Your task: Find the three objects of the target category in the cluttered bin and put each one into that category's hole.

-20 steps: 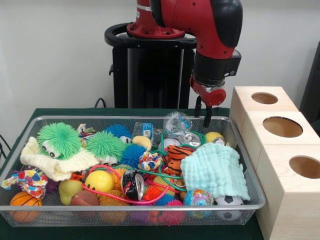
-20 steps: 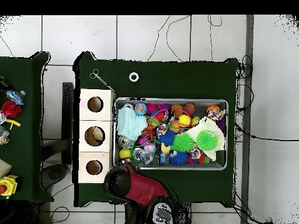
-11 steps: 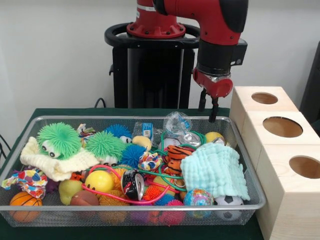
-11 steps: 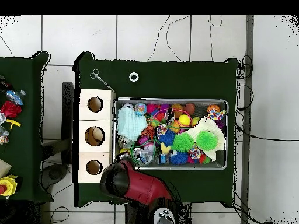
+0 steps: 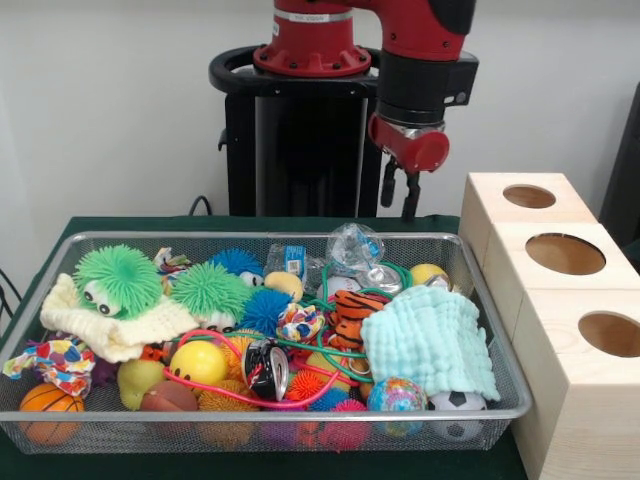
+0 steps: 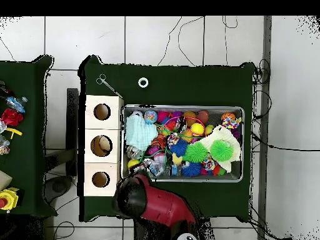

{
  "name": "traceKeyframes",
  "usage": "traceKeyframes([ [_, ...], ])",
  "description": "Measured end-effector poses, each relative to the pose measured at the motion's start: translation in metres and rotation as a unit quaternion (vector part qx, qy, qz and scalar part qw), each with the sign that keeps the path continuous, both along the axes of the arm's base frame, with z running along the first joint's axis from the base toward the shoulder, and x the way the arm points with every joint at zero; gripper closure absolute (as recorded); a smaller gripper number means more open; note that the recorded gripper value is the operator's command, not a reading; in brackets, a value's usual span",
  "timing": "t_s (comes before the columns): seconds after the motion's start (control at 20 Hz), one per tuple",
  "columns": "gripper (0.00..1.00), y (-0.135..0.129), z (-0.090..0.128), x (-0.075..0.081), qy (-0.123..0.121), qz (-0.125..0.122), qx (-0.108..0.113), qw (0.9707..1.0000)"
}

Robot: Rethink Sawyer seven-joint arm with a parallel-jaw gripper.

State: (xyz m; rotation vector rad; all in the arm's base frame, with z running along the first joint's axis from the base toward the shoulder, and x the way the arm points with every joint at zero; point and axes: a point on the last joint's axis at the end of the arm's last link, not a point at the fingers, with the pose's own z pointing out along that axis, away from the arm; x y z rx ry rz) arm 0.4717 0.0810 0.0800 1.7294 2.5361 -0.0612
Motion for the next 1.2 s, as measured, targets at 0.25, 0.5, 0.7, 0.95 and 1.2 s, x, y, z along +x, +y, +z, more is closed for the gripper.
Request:
traceKeyframes([
  [0.25, 0.0, -0.015, -0.015, -0.021, -0.008, 0.033, -0.017, 0.9993],
  [0.5, 0.0, -0.025, -0.038, -0.051, -0.016, 0.07, -0.028, 0.9971],
  [0.7, 0.0, -0.033, -0.05, -0.07, -0.012, 0.085, -0.027, 0.996],
  [0.95, 0.0, -0.041, -0.053, -0.095, 0.006, 0.094, -0.013, 0.9955],
  [1.2, 0.0, -0.051, -0.052, -0.119, 0.023, 0.103, 0.004, 0.9944],
])
